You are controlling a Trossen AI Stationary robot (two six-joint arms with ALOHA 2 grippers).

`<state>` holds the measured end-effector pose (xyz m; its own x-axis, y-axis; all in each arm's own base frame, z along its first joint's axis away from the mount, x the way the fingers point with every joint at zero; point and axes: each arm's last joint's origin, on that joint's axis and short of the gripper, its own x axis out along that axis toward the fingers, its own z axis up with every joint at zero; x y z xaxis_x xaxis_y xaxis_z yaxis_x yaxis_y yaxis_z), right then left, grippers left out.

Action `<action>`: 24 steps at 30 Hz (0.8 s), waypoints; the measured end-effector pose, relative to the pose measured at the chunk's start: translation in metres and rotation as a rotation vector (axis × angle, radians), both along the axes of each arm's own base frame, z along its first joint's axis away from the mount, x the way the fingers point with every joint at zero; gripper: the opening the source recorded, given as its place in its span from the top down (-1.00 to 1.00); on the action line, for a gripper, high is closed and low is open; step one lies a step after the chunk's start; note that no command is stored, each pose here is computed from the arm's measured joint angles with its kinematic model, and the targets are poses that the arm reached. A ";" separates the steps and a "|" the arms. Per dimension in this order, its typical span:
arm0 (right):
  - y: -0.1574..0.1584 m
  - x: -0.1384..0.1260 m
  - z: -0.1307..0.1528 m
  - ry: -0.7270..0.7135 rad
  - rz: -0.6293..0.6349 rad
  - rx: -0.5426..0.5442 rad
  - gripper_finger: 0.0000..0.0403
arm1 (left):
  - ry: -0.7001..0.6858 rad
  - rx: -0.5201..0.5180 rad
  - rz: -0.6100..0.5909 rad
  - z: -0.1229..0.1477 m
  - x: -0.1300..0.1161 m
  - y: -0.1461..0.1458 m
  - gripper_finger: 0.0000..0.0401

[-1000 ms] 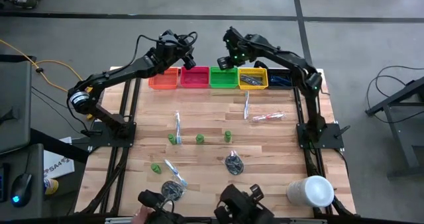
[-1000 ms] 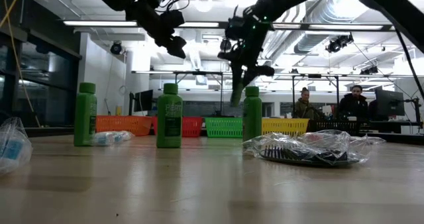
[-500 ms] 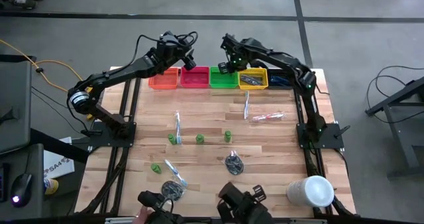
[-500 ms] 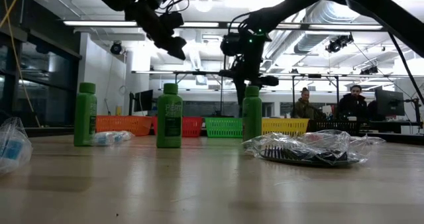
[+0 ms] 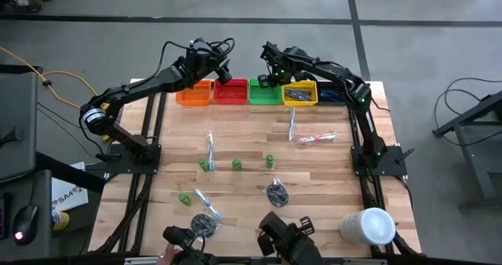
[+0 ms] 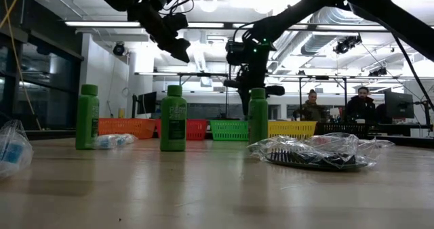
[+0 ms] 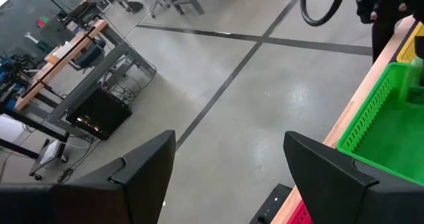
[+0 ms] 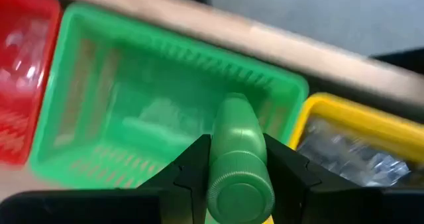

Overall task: Pick & Place Travel size toiletries
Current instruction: Put the green shampoo into the green bin

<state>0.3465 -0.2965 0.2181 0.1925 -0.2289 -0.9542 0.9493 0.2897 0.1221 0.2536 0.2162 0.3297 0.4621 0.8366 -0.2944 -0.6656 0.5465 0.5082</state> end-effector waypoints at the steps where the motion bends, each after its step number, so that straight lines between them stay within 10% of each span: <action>1: 0.000 0.000 0.000 0.012 -0.009 -0.023 0.47 | 0.000 0.000 0.000 0.000 0.000 0.000 -0.40; 24: -0.002 -0.008 0.005 0.033 -0.029 -0.049 0.03 | 0.000 0.000 0.001 0.000 0.000 0.000 -0.40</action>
